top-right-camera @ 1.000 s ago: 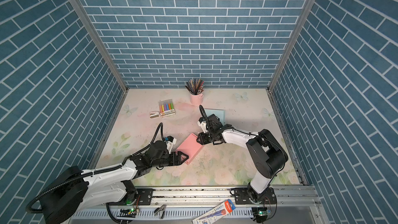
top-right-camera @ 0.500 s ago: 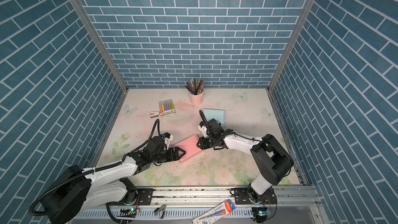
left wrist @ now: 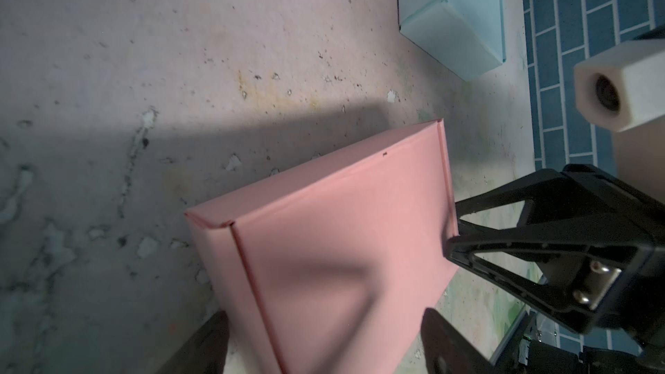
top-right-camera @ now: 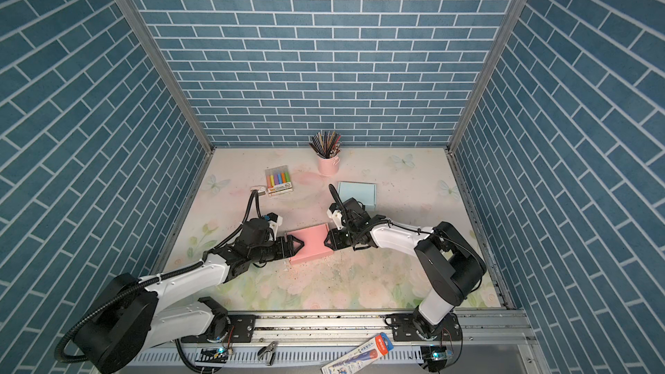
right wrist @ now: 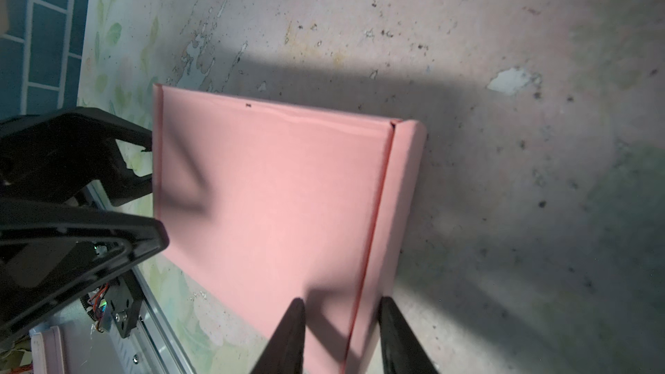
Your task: Fold the paper box
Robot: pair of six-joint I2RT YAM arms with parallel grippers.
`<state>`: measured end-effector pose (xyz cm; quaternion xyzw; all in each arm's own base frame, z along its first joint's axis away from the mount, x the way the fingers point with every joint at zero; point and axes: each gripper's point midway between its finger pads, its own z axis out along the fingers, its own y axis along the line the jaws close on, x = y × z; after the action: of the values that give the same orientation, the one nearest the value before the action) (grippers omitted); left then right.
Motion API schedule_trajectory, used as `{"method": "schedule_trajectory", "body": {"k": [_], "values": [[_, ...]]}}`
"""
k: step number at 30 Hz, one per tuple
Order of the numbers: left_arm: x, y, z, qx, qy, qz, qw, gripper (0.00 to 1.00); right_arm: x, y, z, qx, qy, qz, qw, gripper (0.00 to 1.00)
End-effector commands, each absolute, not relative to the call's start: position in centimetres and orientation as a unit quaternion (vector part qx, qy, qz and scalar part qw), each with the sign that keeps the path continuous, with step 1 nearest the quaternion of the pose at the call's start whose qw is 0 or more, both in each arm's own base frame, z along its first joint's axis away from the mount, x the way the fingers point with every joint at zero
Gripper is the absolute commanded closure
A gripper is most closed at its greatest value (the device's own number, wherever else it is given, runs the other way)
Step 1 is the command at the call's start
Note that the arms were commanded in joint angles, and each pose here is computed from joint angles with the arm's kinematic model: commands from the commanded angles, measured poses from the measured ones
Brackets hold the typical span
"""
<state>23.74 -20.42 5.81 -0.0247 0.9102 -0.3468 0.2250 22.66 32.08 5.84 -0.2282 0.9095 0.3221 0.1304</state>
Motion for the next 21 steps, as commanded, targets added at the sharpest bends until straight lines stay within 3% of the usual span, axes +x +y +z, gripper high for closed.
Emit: {"method": "schedule_trajectory", "body": {"k": [1,21], "values": [[25.1,-21.7,8.1,0.007,0.892,-0.379,0.245,0.17,23.1,34.6,7.4,-0.239,0.894,0.355,0.133,0.64],[31.3,-20.7,9.1,-0.001,0.890,-0.370,0.266,0.17,27.7,37.6,8.7,-0.254,0.887,0.358,0.142,0.64]]}}
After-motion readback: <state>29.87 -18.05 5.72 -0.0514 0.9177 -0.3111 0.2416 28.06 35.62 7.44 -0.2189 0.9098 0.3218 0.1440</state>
